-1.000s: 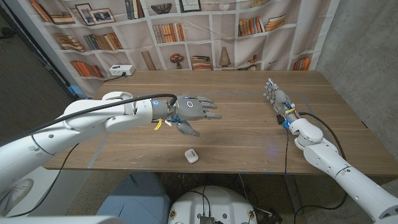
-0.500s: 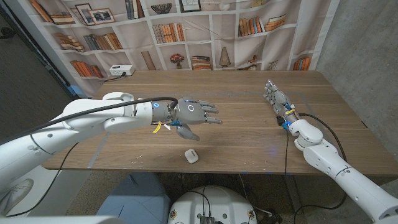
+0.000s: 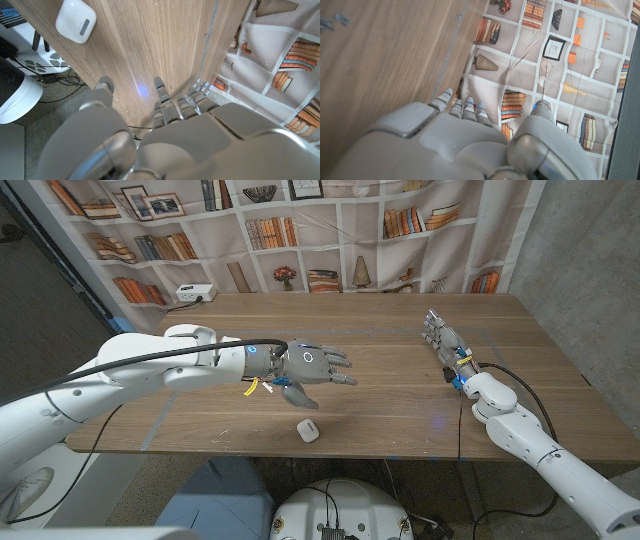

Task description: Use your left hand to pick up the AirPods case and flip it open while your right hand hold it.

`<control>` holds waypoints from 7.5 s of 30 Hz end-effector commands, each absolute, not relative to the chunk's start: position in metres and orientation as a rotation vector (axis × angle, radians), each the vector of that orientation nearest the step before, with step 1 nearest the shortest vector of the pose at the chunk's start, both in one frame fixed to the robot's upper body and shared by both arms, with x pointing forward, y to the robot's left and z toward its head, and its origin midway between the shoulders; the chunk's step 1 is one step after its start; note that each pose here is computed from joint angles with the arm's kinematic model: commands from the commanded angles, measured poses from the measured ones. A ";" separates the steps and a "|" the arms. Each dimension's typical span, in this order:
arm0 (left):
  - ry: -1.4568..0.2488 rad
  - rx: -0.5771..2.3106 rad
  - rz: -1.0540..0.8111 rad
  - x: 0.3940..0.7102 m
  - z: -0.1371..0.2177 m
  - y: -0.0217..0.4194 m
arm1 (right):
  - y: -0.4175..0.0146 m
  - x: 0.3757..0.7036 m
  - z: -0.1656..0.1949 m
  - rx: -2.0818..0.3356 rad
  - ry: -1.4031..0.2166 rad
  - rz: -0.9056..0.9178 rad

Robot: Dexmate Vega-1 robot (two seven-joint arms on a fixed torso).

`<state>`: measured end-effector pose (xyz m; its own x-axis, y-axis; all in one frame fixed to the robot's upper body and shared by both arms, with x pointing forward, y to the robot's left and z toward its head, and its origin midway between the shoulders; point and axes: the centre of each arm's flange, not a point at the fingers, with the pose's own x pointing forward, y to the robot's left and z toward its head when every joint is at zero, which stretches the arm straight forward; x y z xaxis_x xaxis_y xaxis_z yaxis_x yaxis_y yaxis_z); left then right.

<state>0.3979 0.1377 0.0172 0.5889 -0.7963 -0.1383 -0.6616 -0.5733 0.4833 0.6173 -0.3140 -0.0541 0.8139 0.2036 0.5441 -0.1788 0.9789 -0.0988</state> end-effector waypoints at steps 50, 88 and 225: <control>-1.059 2.588 -0.602 0.382 0.013 0.148 | -0.321 0.615 -0.060 -0.039 -0.586 0.184; -1.116 2.713 -0.637 0.382 0.009 0.166 | -0.318 0.623 -0.062 -0.056 -0.590 0.180; -1.047 2.683 -0.667 0.428 -0.051 0.167 | -0.328 0.630 -0.071 -0.028 -0.585 0.166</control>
<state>0.4245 0.1708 -0.0484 0.6530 -0.6805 -0.3324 -0.6008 -0.7327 0.3197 0.6287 -0.3248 -0.0707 0.8205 0.1677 0.5465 -0.1488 0.9857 -0.0791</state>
